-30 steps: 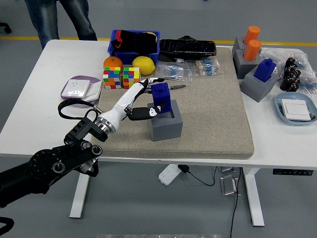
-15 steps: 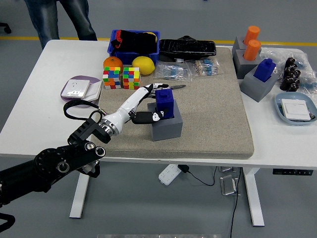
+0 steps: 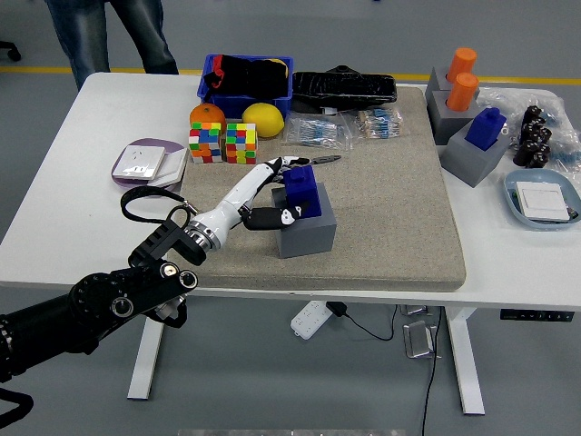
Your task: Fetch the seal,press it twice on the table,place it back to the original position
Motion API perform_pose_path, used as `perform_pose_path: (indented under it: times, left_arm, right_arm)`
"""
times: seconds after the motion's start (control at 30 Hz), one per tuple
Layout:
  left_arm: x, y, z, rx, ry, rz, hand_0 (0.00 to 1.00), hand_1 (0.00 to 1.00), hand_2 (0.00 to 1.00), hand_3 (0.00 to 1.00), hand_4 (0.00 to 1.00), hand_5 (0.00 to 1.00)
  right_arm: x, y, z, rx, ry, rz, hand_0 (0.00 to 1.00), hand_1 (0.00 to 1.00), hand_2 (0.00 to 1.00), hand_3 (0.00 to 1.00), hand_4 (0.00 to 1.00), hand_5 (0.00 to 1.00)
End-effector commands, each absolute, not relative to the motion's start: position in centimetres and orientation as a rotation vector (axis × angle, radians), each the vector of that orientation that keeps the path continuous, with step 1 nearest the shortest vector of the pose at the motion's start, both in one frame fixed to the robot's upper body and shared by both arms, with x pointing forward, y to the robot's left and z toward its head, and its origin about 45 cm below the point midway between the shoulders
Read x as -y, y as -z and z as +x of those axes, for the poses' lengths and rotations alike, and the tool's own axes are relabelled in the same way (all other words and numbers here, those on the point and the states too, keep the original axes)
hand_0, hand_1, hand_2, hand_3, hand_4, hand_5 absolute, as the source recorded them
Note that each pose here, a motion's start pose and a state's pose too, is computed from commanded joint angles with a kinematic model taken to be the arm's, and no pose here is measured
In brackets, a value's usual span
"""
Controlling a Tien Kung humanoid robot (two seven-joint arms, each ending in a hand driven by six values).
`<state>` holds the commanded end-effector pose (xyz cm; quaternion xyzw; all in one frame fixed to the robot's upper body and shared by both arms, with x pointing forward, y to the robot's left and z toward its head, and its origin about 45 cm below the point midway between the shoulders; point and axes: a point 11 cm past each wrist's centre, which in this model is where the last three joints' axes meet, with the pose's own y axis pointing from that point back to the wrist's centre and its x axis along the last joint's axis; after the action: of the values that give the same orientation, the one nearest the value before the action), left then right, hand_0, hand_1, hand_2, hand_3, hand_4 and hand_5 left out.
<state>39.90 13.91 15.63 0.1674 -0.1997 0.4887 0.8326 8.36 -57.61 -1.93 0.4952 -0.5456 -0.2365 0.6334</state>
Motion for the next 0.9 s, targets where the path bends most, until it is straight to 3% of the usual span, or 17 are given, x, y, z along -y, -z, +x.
perform_pose_path:
  times: [0.9]
  left_arm:
    - [-14.9,-16.4,40.4,0.468,-1.009,0.426,0.829,0.525,0.468,0.864,0.449,0.002]
  right_arm:
    - [57.9,1.7,8.4,1.255,0.537,1.128,0.804,0.705,0.687,0.650,0.787,0.540]
